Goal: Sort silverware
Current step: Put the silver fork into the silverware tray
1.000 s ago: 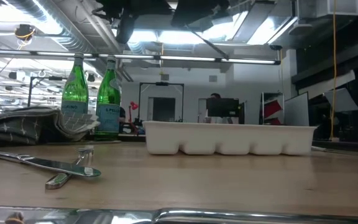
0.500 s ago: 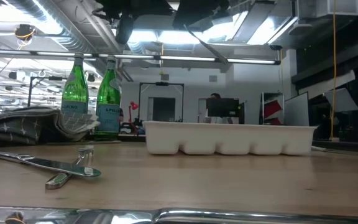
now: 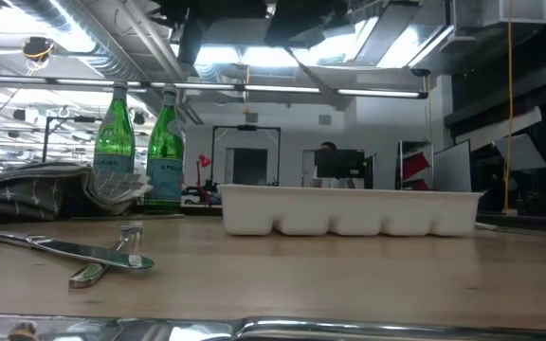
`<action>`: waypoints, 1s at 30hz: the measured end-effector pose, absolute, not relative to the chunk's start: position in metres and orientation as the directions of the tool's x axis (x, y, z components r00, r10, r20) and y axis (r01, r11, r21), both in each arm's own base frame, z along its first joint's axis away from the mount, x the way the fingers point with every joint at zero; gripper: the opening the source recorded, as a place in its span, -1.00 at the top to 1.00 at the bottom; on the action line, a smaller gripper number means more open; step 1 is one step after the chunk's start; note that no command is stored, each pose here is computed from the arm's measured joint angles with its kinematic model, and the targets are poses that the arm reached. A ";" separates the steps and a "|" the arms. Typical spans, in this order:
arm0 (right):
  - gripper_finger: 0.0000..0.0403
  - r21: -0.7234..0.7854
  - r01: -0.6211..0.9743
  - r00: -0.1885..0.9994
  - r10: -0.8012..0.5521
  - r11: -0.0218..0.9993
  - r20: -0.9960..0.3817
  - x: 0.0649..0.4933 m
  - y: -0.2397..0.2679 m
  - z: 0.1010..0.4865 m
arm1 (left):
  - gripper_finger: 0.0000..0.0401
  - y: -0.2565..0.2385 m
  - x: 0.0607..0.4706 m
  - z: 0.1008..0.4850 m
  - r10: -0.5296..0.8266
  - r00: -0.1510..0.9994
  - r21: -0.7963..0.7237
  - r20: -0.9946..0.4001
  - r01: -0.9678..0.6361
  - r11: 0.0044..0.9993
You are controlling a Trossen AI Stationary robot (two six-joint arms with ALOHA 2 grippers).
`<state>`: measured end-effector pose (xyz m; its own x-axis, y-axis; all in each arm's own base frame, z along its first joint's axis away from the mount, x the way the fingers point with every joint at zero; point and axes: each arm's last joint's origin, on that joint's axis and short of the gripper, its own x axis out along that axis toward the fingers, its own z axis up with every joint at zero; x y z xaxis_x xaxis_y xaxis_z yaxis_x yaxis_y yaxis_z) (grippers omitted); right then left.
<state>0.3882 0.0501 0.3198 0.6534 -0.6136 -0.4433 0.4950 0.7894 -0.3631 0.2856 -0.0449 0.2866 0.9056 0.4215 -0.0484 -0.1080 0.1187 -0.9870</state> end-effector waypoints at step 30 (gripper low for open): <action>0.99 0.160 0.589 0.634 -0.330 0.792 -0.700 0.392 0.019 0.294 | 0.87 -0.051 0.210 0.306 0.270 0.916 -0.738 -0.297 -0.400 0.544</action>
<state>0.3924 0.0188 0.2940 0.6337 -0.3300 -0.6996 0.5892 0.7919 0.1602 0.2104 -0.0515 0.3059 0.9156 0.2704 -0.2975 -0.4002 0.5436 -0.7378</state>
